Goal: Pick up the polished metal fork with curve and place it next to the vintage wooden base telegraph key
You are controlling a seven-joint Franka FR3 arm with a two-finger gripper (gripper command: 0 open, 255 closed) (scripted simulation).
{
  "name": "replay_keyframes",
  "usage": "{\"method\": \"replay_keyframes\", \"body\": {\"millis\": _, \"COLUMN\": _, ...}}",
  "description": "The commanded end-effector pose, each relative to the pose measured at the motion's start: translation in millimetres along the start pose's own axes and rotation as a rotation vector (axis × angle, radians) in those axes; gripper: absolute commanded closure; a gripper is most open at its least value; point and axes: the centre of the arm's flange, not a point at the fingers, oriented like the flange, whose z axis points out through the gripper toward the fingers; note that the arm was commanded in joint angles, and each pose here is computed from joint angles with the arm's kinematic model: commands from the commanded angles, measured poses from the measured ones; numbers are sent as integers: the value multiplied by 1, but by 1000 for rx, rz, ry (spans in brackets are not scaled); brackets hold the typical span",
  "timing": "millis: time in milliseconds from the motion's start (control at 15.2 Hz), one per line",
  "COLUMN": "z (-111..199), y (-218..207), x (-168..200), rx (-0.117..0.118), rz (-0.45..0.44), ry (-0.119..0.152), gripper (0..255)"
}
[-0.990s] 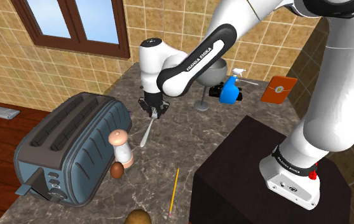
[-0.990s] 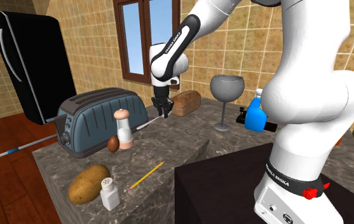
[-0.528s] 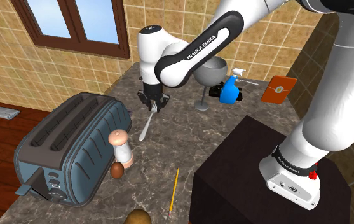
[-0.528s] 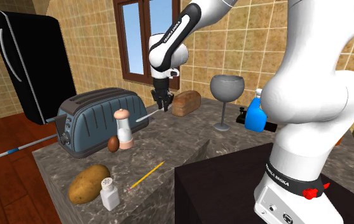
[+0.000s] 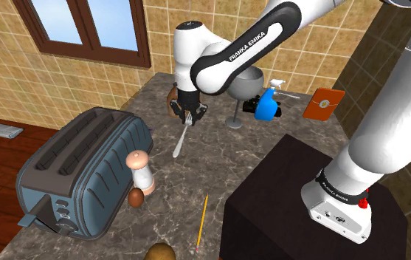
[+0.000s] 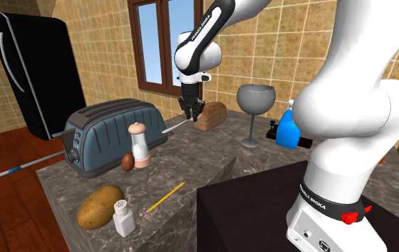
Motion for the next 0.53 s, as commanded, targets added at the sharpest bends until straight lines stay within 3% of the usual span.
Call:
{"method": "replay_keyframes", "body": {"millis": 0, "z": -1, "y": 22, "x": 15, "rx": 0, "rz": 0, "ry": 0, "gripper": 255}}
{"method": "replay_keyframes", "body": {"millis": 462, "z": 0, "y": 101, "x": 63, "rx": 0, "rz": 0, "ry": 0, "gripper": 255}}
